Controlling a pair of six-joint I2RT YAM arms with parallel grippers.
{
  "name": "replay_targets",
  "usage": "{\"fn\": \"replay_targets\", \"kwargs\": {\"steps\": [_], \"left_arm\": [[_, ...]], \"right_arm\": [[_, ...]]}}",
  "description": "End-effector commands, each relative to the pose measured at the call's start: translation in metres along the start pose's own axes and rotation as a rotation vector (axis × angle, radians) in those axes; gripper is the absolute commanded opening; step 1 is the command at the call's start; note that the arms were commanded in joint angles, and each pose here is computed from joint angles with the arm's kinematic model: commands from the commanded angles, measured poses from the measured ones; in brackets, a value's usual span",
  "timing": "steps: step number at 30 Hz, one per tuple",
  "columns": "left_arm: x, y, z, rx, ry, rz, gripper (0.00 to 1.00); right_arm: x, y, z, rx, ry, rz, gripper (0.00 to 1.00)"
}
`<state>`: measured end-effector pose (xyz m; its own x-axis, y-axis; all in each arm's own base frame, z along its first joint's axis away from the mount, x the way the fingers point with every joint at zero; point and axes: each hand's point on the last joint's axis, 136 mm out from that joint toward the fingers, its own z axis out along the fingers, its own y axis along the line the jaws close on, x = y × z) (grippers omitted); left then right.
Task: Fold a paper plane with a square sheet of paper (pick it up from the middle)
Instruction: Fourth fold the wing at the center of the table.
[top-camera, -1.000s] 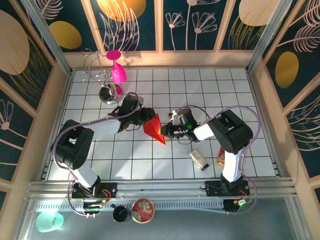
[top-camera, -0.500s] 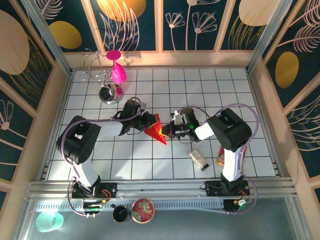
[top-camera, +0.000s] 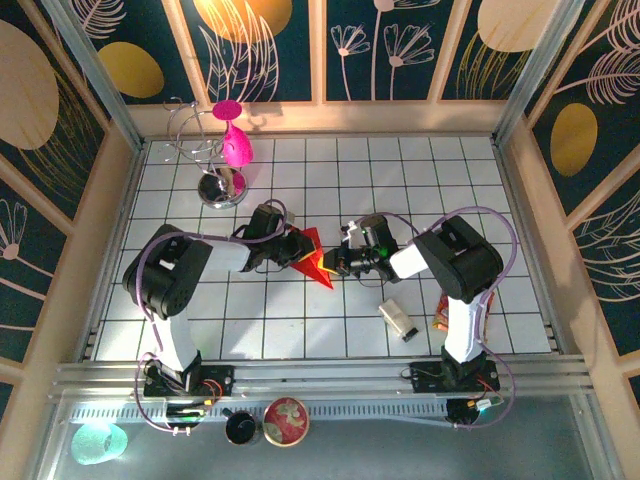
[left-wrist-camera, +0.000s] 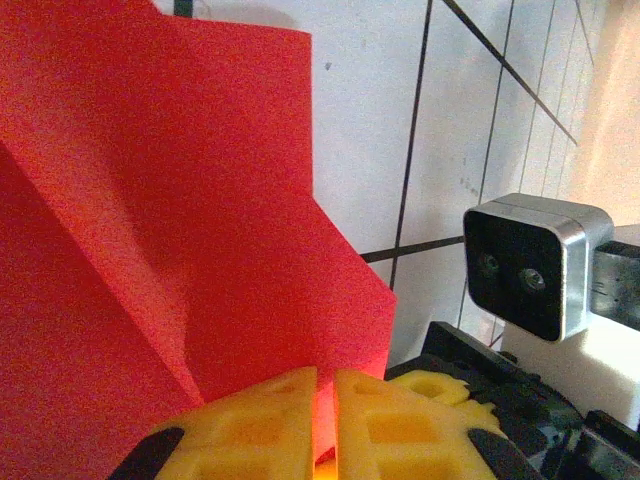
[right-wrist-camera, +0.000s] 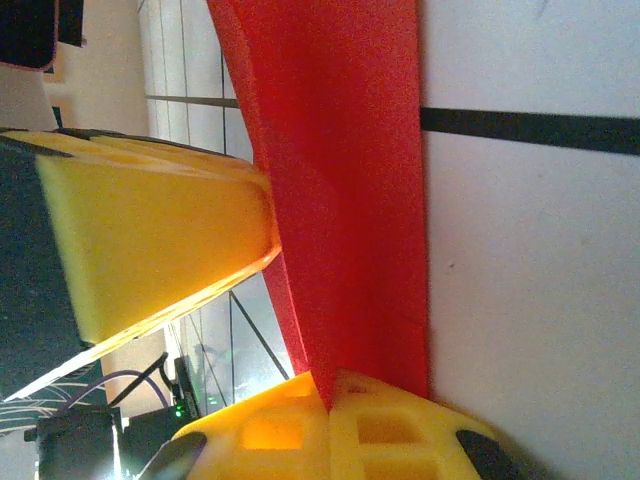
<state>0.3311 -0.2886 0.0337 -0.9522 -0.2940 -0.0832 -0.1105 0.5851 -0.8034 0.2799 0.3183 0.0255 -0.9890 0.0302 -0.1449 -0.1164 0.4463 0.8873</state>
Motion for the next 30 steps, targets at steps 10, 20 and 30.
{"fn": "replay_targets", "kwargs": {"steps": [10,20,30], "left_arm": [[-0.007,0.001,0.006,-0.022,-0.002,-0.016,0.11],[-0.006,0.003,0.006,-0.03,-0.003,-0.015,0.1],[-0.006,0.004,0.006,-0.035,-0.002,-0.017,0.1]], "right_arm": [[0.009,-0.001,-0.007,0.024,0.029,0.029,0.21],[0.02,0.002,-0.019,0.053,0.044,0.002,0.23],[0.027,-0.01,-0.021,0.101,0.054,0.014,0.19]]}}
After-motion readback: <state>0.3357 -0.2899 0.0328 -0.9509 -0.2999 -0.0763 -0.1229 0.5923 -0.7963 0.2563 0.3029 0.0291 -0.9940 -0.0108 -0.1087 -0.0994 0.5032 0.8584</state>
